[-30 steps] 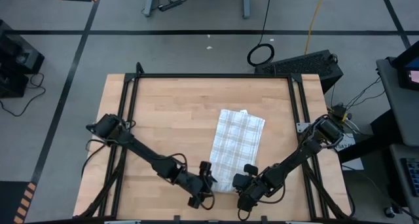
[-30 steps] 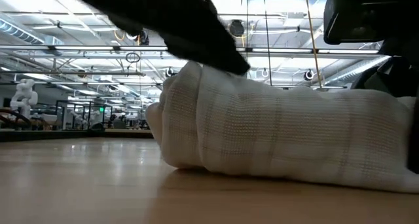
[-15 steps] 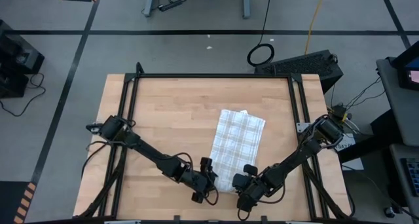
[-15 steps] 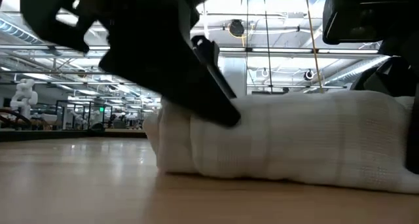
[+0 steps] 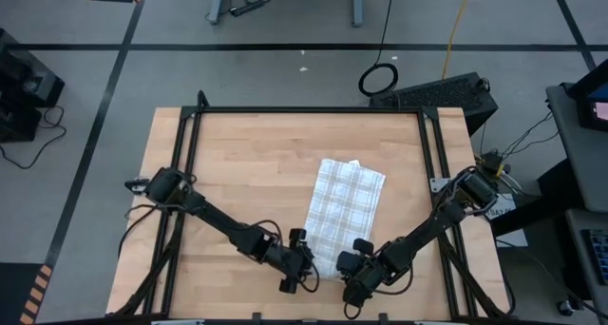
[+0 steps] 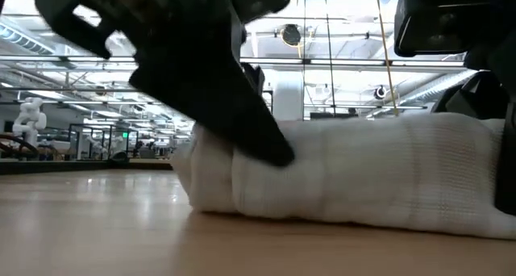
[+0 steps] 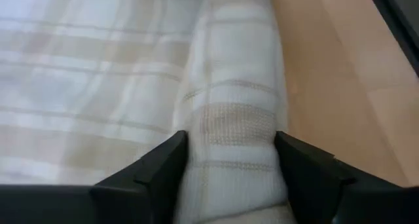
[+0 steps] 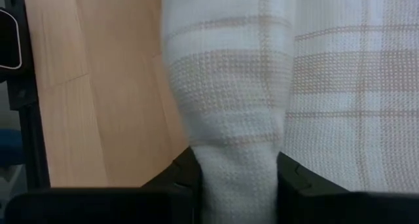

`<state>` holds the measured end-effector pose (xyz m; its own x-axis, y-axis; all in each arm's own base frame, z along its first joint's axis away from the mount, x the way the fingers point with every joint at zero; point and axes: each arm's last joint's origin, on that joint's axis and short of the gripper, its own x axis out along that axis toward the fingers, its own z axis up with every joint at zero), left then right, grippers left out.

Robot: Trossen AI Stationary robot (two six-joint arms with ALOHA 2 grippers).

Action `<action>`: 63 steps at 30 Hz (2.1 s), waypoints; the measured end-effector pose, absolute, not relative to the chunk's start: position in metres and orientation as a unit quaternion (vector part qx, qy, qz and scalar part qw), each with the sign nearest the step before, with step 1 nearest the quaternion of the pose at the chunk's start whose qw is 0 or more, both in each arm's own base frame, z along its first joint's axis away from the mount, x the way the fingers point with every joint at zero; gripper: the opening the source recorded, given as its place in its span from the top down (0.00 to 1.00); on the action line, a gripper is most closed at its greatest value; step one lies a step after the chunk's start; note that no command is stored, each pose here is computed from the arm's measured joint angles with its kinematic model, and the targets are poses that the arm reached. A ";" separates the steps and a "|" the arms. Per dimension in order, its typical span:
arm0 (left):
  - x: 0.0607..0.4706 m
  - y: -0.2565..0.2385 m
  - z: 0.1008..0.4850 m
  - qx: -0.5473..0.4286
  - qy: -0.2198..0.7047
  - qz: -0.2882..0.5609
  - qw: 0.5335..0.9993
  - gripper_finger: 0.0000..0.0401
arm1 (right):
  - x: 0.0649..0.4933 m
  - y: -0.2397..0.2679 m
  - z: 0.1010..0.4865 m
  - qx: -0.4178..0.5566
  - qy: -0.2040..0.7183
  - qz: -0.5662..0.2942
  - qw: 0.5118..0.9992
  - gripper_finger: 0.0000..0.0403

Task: Roll towel into tight, uniform cylinder
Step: Roll the white towel

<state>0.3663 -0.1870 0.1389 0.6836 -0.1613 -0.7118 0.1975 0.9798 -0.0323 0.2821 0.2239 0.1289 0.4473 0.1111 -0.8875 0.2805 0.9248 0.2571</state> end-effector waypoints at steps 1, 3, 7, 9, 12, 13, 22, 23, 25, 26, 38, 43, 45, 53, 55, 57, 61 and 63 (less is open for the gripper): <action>0.365 -0.186 0.144 0.030 0.382 -0.094 0.919 0.45 | 0.282 0.224 0.129 0.187 0.523 -0.051 0.830 0.78; 0.363 -0.184 0.158 0.046 0.367 -0.096 0.924 0.46 | 0.282 0.224 0.129 0.188 0.523 -0.052 0.830 0.78; 0.359 -0.179 0.185 0.055 0.340 -0.108 0.932 0.43 | 0.282 0.224 0.129 0.191 0.525 -0.052 0.828 0.78; 0.357 -0.180 0.193 0.054 0.328 -0.113 0.936 0.39 | 0.282 0.224 0.129 0.195 0.525 -0.053 0.827 0.78; 0.349 -0.193 0.197 0.073 0.319 -0.139 0.935 0.34 | 0.282 0.224 0.129 0.196 0.525 -0.054 0.827 0.78; 0.346 -0.198 0.197 0.077 0.321 -0.146 0.933 0.32 | 0.282 0.224 0.129 0.196 0.525 -0.054 0.827 0.78; 0.342 -0.210 0.178 0.072 0.328 -0.120 0.934 0.26 | 0.283 0.222 0.129 0.201 0.525 -0.055 0.825 0.78; 0.343 -0.210 0.177 0.080 0.324 -0.116 0.935 0.26 | 0.284 0.221 0.129 0.202 0.525 -0.056 0.825 0.78; 0.345 -0.212 0.174 0.095 0.318 -0.117 0.936 0.26 | 0.285 0.220 0.129 0.203 0.526 -0.057 0.824 0.78; 0.345 -0.211 0.172 0.102 0.321 -0.117 0.934 0.26 | 0.286 0.220 0.129 0.204 0.526 -0.057 0.824 0.78; 0.357 -0.203 0.142 0.121 0.342 -0.090 0.927 0.26 | 0.291 0.214 0.129 0.212 0.523 -0.062 0.823 0.78; 0.361 -0.195 0.135 0.120 0.355 -0.077 0.924 0.26 | 0.290 0.214 0.129 0.211 0.522 -0.062 0.824 0.78; 0.361 -0.192 0.131 0.111 0.368 -0.081 0.920 0.26 | 0.291 0.214 0.129 0.210 0.522 -0.062 0.824 0.78; 0.363 -0.190 0.122 0.067 0.390 -0.095 0.913 0.31 | 0.290 0.214 0.129 0.198 0.523 -0.056 0.827 0.77; 0.364 -0.188 0.122 0.043 0.394 -0.085 0.914 0.37 | 0.290 0.214 0.129 0.190 0.523 -0.052 0.829 0.75; 0.366 -0.186 0.122 0.021 0.396 -0.077 0.915 0.45 | 0.290 0.214 0.129 0.181 0.524 -0.048 0.831 0.72; 0.371 -0.178 0.123 -0.045 0.409 -0.091 0.907 0.63 | 0.287 0.213 0.132 0.166 0.531 -0.042 0.830 0.63; 0.374 -0.172 0.123 -0.081 0.417 -0.101 0.899 0.72 | 0.284 0.212 0.136 0.160 0.537 -0.033 0.827 0.59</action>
<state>0.3736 -0.1724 0.1230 0.6313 -0.2493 -0.7344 0.1139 0.9665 -0.2301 0.2844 0.2119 0.1364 0.4201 0.1173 -0.8999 0.2264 0.9467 0.2291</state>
